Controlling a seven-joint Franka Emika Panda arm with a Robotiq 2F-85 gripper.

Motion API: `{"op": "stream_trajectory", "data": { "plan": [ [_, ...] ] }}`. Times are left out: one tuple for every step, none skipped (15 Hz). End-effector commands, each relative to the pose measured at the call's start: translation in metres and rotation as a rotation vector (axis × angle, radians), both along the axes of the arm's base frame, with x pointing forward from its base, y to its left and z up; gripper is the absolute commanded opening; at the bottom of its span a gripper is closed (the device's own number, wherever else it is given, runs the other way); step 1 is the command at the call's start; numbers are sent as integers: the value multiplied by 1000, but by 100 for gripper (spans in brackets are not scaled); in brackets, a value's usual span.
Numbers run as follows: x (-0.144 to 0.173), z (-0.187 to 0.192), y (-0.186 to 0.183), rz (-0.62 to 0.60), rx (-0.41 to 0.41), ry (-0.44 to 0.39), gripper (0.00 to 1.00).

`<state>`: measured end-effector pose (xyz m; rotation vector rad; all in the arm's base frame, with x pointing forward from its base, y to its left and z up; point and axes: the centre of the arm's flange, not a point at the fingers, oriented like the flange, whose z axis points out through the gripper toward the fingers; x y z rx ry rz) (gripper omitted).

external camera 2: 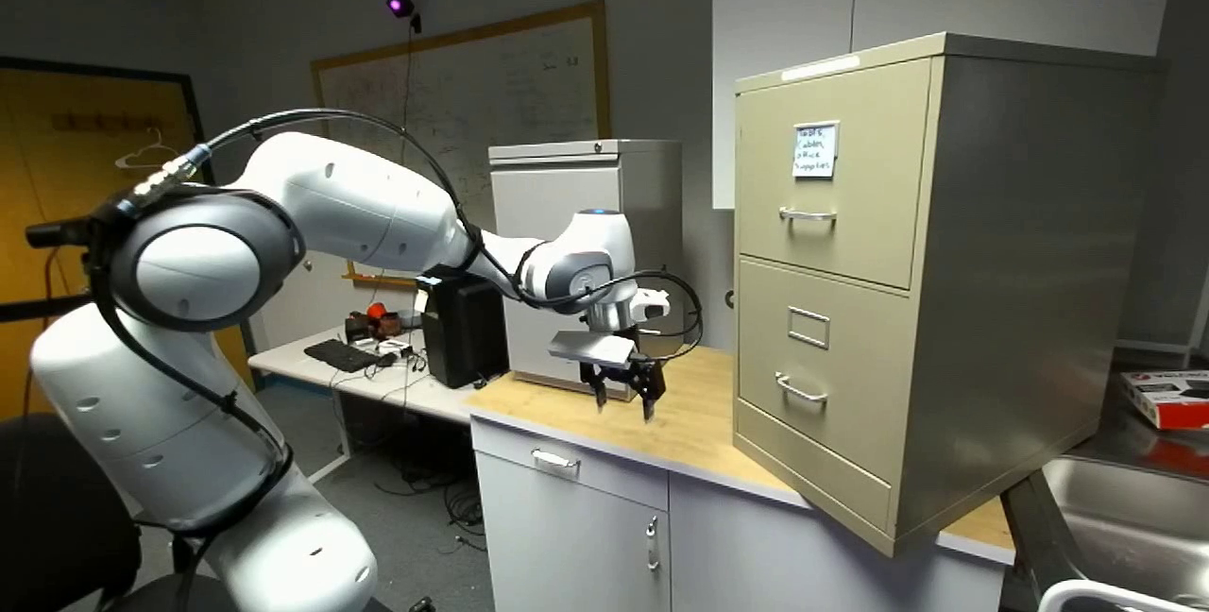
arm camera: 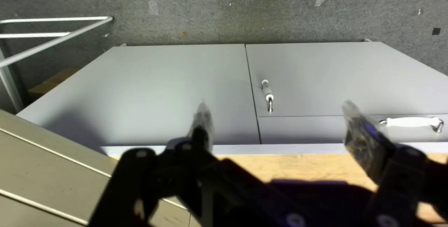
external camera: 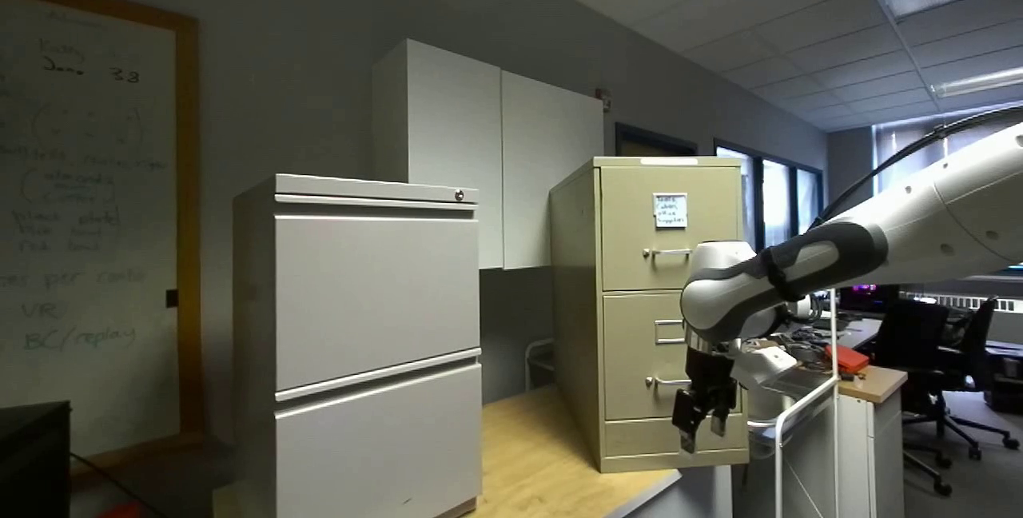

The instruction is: Open the bottom drawer of the cabinet to the right.

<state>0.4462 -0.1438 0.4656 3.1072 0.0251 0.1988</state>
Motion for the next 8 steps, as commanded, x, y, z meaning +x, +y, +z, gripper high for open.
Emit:
{"op": "stream_trajectory", "data": {
  "plan": [
    [13, 1, -9, 11, -72, -46, 100],
    [18, 2, -13, 11, -95, -61, 100],
    [23, 2, -17, 18, -126, -78, 100],
    [28, 2, -23, 29, -172, -100, 100],
    [33, 2, -28, 41, -211, -118, 100],
    [38, 1, -33, 61, -254, -135, 100],
    [44, -1, -38, 91, -297, -151, 100],
    [47, -1, -41, 120, -332, -165, 100]
  ]
}}
